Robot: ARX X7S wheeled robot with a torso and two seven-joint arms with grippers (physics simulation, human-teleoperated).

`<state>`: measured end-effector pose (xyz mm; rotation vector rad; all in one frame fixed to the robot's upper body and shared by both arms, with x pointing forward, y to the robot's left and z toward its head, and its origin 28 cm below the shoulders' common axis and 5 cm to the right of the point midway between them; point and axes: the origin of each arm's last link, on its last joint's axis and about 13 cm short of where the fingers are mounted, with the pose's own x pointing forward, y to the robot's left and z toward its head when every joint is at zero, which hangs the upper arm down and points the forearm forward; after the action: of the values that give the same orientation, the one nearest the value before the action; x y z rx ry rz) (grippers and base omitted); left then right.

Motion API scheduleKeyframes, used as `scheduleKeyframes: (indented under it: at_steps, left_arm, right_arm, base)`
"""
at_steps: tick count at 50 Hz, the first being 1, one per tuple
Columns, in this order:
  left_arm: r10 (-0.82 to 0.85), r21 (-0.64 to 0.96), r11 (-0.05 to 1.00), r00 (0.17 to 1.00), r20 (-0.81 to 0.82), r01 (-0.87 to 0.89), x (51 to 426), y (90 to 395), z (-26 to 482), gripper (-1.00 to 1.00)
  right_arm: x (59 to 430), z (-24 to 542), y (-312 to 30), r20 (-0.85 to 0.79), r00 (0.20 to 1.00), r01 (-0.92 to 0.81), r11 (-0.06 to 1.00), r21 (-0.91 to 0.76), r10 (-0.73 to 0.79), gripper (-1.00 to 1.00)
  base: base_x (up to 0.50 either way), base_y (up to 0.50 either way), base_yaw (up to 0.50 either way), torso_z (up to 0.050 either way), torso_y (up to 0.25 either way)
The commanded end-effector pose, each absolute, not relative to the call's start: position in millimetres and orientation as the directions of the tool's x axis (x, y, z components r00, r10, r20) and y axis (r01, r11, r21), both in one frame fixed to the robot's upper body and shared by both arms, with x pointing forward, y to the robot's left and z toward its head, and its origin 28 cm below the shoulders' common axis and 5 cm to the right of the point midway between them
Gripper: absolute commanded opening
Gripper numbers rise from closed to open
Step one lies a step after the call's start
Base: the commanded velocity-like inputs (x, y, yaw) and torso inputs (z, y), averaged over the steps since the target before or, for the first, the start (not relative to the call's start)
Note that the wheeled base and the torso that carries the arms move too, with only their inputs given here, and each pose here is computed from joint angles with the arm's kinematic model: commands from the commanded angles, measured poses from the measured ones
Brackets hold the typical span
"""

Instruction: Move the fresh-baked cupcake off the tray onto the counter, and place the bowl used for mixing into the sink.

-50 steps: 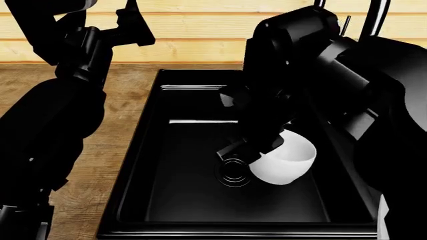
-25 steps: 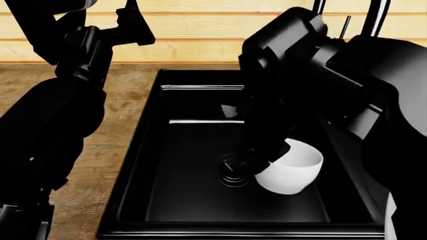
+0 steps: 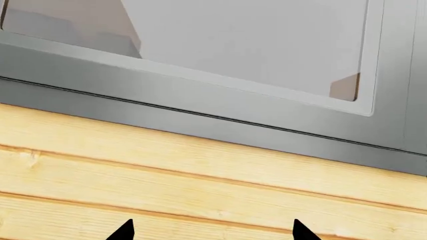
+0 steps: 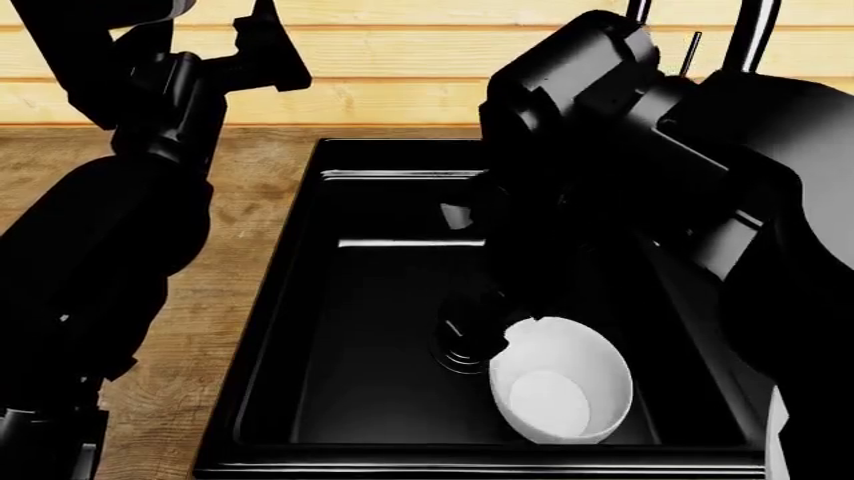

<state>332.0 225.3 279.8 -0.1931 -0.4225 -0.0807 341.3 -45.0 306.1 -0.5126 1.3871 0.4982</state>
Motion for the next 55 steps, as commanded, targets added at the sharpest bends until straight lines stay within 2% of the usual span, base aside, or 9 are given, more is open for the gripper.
scheduleKeyframes:
  at_steps: [1,11,24,31,41,47,51,52,55]
  left_arm:
    - [-0.073,-0.151,0.978,0.913,0.402,0.145,330,222,280,1.0]
    - [-0.174,-0.089,0.972,0.917,0.358,0.219,306,218,285,1.0]
    - [-0.196,-0.023,0.975,0.91,0.364,0.219,222,227,304,1.0]
    - [-0.325,0.075,0.945,0.884,0.335,0.319,164,225,290,1.0]
    - [-0.672,0.282,0.739,0.699,0.244,0.612,112,239,313,1.0]
    - [-0.748,0.294,0.663,0.614,0.251,0.688,95,245,321,1.0]
    - [-0.762,0.299,0.647,0.59,0.266,0.702,90,248,324,1.0]
    - [-0.763,0.303,0.647,0.586,0.274,0.7,90,249,326,1.0]
    - [-0.761,0.32,0.648,0.583,0.285,0.691,88,250,331,1.0]
  right_arm:
    - [346,307,-35,-0.957,0.236,-0.535,0.845,0.017,0.169,1.0]
    - [357,308,-27,-0.878,0.361,-0.5,0.86,0.104,0.316,1.0]
    - [370,308,-19,-0.629,0.575,-0.482,0.838,0.256,0.523,1.0]
    - [371,307,-18,-0.51,0.58,-0.534,0.769,0.352,0.635,1.0]
    - [374,307,-15,-0.502,0.255,-0.81,0.466,0.356,0.826,1.0]
    - [375,306,-11,-0.284,0.011,-0.884,0.142,0.446,0.959,1.0]
    - [375,307,-9,-0.148,-0.072,-0.895,0.002,0.447,0.986,1.0]
    - [367,332,-32,0.092,0.052,-0.92,0.012,0.392,0.994,1.0]
    - [308,289,-130,0.35,0.368,-0.658,-0.025,0.753,0.861,1.0]
  base:
    - [0.0,0.0,0.0,0.0,0.0]
    - [0.0,0.0,0.0,0.0,0.0]
    - [0.0,0.0,0.0,0.0,0.0]
    - [0.0,0.0,0.0,0.0,0.0]
    - [0.0,0.0,0.0,0.0,0.0]
    - [0.0,0.0,0.0,0.0,0.0]
    - [0.0,0.0,0.0,0.0,0.0]
    - [0.0,0.0,0.0,0.0,0.0]
    - [0.0,0.0,0.0,0.0,0.0]
